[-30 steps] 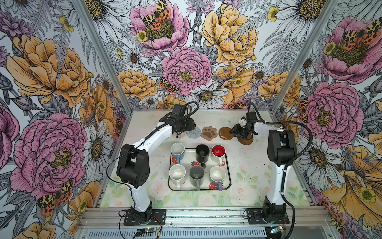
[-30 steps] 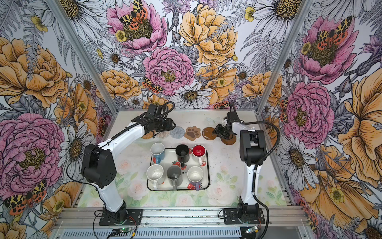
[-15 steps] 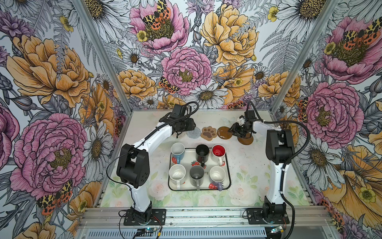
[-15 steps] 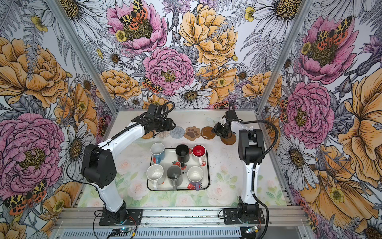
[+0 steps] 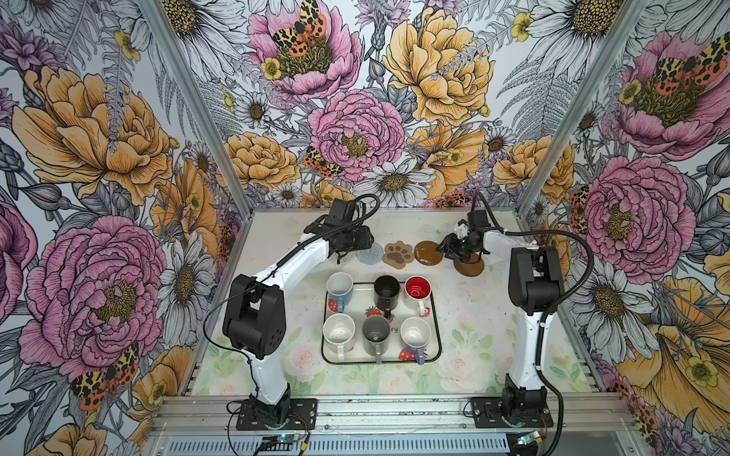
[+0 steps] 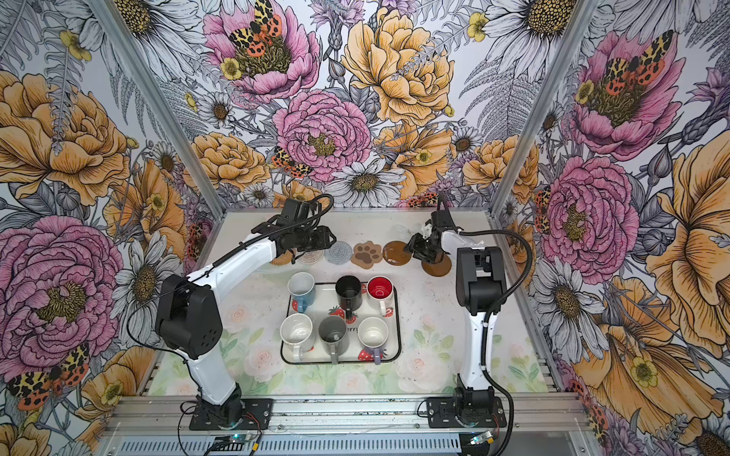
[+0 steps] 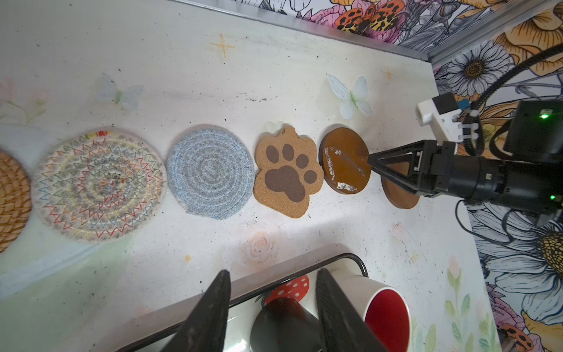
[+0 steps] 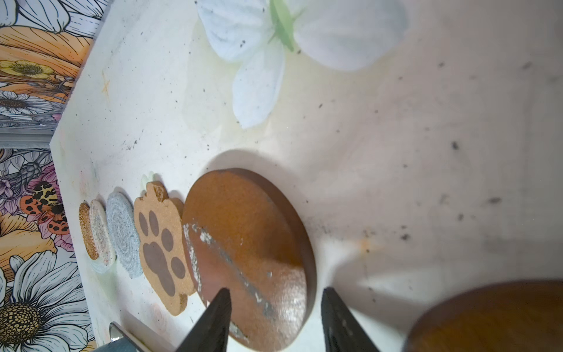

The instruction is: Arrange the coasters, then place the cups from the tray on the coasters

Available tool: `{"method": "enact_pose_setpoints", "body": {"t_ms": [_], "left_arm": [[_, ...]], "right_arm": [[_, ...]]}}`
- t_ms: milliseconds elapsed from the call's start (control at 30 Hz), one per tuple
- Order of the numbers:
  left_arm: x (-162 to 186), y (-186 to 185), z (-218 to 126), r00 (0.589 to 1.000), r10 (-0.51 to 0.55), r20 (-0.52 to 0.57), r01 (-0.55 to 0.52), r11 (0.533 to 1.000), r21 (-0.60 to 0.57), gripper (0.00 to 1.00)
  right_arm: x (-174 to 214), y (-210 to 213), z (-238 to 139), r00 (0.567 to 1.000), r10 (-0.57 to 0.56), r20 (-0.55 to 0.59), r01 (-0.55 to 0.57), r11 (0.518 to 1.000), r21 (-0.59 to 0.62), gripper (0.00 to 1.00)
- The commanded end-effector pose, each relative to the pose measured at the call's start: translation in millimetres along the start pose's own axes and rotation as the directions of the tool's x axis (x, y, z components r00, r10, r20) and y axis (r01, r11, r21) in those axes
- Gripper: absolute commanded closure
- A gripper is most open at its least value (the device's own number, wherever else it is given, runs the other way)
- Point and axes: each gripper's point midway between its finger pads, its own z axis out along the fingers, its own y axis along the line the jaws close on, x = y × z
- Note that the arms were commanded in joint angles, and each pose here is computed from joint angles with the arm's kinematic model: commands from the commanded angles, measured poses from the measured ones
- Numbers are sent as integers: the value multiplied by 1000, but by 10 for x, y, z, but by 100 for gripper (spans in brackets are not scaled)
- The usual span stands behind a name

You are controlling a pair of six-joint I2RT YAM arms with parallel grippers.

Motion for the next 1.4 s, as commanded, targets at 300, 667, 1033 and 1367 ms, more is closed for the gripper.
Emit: {"method": "enact_pose_setpoints", "body": {"t_ms": [300, 667, 1033, 1367], "left_arm": [[-69, -26, -143, 999, -6, 54, 4, 1000, 23, 52], [-64, -13, -163, 998, -14, 60, 13, 1000, 22, 52], [-75, -5, -156, 998, -19, 61, 18, 1000, 20, 52], [-70, -1, -118, 998, -23, 54, 21, 1000, 21, 52]], "right_arm": [[-293, -417, -1296, 966, 51, 255, -67, 996, 56, 48], [-78, -1185, -1191, 959, 181, 218, -213, 968, 132, 47], [-40, -1321, -903, 964, 212, 158, -232, 965, 124, 48], [-40, -1241, -663, 972, 207, 114, -219, 970, 108, 51]]}}
